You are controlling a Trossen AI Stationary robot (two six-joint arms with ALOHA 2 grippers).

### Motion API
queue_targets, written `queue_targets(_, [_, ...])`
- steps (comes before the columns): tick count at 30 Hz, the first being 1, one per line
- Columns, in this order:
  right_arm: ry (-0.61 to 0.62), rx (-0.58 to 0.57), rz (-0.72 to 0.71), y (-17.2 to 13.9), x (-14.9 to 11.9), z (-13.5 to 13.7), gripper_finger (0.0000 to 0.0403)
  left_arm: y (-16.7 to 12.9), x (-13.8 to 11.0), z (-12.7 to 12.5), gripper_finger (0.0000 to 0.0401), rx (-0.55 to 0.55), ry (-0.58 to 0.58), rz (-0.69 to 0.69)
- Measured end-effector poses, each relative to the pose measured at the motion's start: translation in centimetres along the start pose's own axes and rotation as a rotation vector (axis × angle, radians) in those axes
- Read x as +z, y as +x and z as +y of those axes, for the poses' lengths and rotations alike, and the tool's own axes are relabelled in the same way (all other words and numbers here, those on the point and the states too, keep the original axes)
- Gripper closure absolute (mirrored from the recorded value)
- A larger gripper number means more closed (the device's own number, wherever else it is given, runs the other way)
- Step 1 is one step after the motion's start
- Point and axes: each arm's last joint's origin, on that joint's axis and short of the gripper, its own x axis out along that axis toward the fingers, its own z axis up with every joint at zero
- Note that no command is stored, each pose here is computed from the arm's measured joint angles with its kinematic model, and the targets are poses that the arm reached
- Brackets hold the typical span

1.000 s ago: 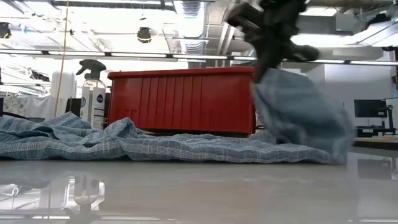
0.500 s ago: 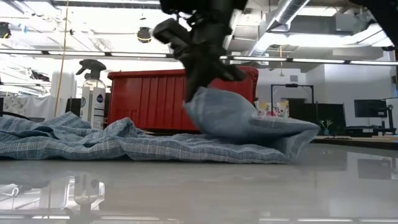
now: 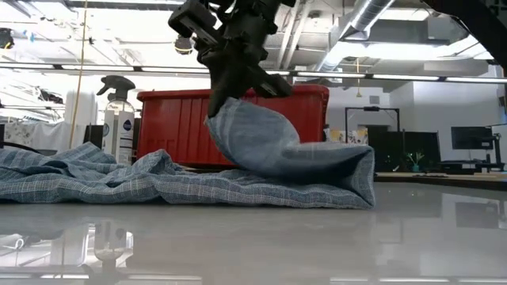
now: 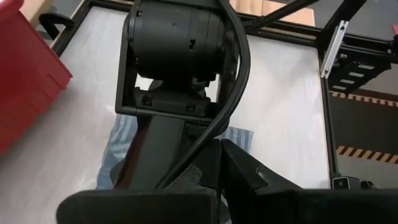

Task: Fold Laundry from Bin
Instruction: Fold the light blue shirt

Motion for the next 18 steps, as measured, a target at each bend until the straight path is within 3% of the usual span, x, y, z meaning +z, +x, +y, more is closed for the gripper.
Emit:
queue_targets(4, [-0.006, 0.021, -0.020, 0.24, 0.22, 0.07, 0.0375, 0.02, 0.01, 0.00, 0.0401, 0.001, 0.000, -0.001])
queue_targets(18, [-0.130, 0.075, -0.034, 0.43, 0.14, 0.66, 0.0200, 0.02, 0.01, 0.00, 0.0401, 0.001, -0.002, -0.001])
